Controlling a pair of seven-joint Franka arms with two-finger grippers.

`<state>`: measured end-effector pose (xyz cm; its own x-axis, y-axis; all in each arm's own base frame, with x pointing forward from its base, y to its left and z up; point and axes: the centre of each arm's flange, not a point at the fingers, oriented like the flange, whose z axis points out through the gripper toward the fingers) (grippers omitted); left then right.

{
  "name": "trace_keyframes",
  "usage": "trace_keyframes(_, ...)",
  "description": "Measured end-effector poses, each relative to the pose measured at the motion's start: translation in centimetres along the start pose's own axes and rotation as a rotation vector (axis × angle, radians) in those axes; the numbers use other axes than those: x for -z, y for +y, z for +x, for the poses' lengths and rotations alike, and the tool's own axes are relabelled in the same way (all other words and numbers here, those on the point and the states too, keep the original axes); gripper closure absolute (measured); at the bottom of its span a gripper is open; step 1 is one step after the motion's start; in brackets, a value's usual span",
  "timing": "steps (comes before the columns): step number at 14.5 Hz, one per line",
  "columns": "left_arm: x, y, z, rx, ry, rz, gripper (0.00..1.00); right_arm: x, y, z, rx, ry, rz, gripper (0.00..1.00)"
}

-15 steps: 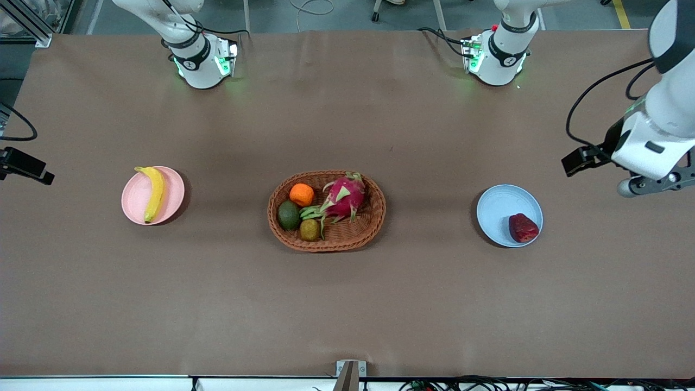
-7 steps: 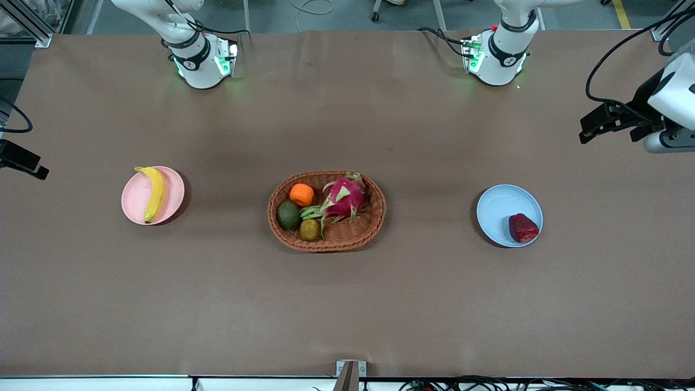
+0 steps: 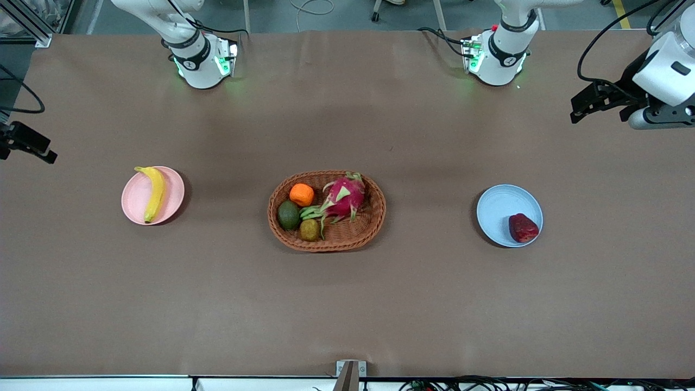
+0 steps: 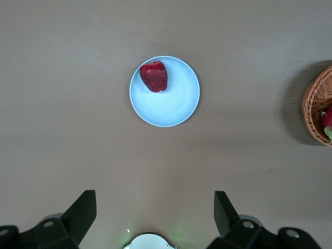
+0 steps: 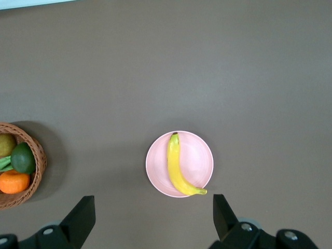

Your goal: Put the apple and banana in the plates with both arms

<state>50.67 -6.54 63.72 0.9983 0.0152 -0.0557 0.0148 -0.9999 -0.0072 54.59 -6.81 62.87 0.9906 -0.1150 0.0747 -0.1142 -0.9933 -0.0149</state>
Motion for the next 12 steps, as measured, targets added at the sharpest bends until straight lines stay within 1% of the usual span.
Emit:
trace_keyframes(7,0.24,-0.12,-0.15,0.002,0.008,-0.001,0.0,-0.58,0.26,-0.98,-0.002,-0.012,0.003,0.0)
trace_keyframes(12,0.94,-0.19,0.54,0.002,0.033,0.009,0.0,-0.47,0.27,-1.04,0.001,-0.01,0.002,0.0)
